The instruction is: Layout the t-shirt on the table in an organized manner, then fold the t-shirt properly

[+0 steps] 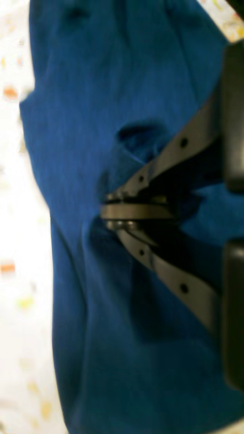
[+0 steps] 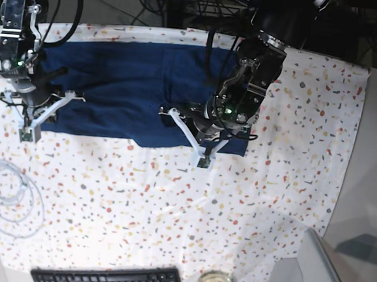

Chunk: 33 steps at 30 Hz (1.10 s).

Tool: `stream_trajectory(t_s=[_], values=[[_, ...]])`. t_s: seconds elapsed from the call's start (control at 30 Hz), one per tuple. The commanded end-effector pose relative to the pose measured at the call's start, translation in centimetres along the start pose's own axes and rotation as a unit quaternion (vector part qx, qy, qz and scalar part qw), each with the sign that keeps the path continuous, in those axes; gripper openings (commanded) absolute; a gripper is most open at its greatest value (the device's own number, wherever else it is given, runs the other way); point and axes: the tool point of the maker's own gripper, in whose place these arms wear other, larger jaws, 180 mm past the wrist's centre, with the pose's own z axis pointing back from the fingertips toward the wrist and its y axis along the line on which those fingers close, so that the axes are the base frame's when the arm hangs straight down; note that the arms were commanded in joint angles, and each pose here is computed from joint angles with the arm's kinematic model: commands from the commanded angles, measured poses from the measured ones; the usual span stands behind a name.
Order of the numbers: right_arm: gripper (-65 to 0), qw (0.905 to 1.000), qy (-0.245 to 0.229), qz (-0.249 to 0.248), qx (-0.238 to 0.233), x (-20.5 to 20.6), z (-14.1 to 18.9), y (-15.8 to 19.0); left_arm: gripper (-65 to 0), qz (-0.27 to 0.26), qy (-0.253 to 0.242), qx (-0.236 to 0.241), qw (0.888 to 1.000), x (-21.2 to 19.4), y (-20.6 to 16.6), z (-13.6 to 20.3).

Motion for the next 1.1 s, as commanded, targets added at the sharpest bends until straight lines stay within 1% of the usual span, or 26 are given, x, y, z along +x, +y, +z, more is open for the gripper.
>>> stream_trajectory(t_s=[0.0, 0.07, 0.17, 0.23, 0.37, 0.43, 0.53, 0.63, 0.77, 1.07], values=[[-65.0, 0.9997, -0.023, 0.006, -0.006, 1.5, 0.3, -0.6, -65.0, 0.002, -0.030, -0.011, 0.999, 2.2, -0.9, 0.4], [-65.0, 0.9997, -0.023, 0.006, -0.006, 1.5, 0.3, -0.6, -65.0, 0.000, -0.043, -0.012, 0.999, 3.1, -1.2, 0.8], [-65.0, 0.9997, -0.023, 0.007, -0.005, 1.4, 0.3, -0.4, -65.0, -0.005, -0.078, -0.017, 0.997, 5.2, -1.7, 2.3], [-65.0, 0.9997, -0.023, 0.007, -0.004, 1.4, 0.3, -0.4, -65.0, 0.002, -0.091, -0.001, 0.996, 5.9, -0.7, 3.3], [-65.0, 0.9997, -0.023, 0.007, -0.003, 1.4, 0.3, -0.3, -65.0, 0.018, -0.047, 0.011, 0.999, 3.1, 0.1, 3.9], [-65.0, 0.9997, -0.023, 0.007, -0.003, 1.4, 0.3, -0.3, -65.0, 0.020, -0.036, 0.015, 0.999, 1.6, 0.5, 4.1], [-65.0, 0.9997, -0.023, 0.007, -0.003, 1.4, 0.3, -0.3, -65.0, 0.036, -0.020, 0.025, 0.999, -0.2, 1.4, 4.2], [-65.0, 0.9997, -0.023, 0.007, -0.003, 1.4, 0.3, -0.3, -65.0, 0.049, -0.009, 0.032, 0.998, -1.2, 2.1, 4.0], [-65.0, 0.9997, -0.023, 0.007, -0.002, 1.5, 0.3, -0.2, -65.0, 0.048, 0.004, 0.034, 0.998, -1.8, 2.3, 3.3], [-65.0, 0.9997, -0.021, 0.005, -0.004, 1.2, 0.3, -0.4, -65.0, 0.050, 0.004, 0.031, 0.998, -1.2, 1.9, 2.8]])
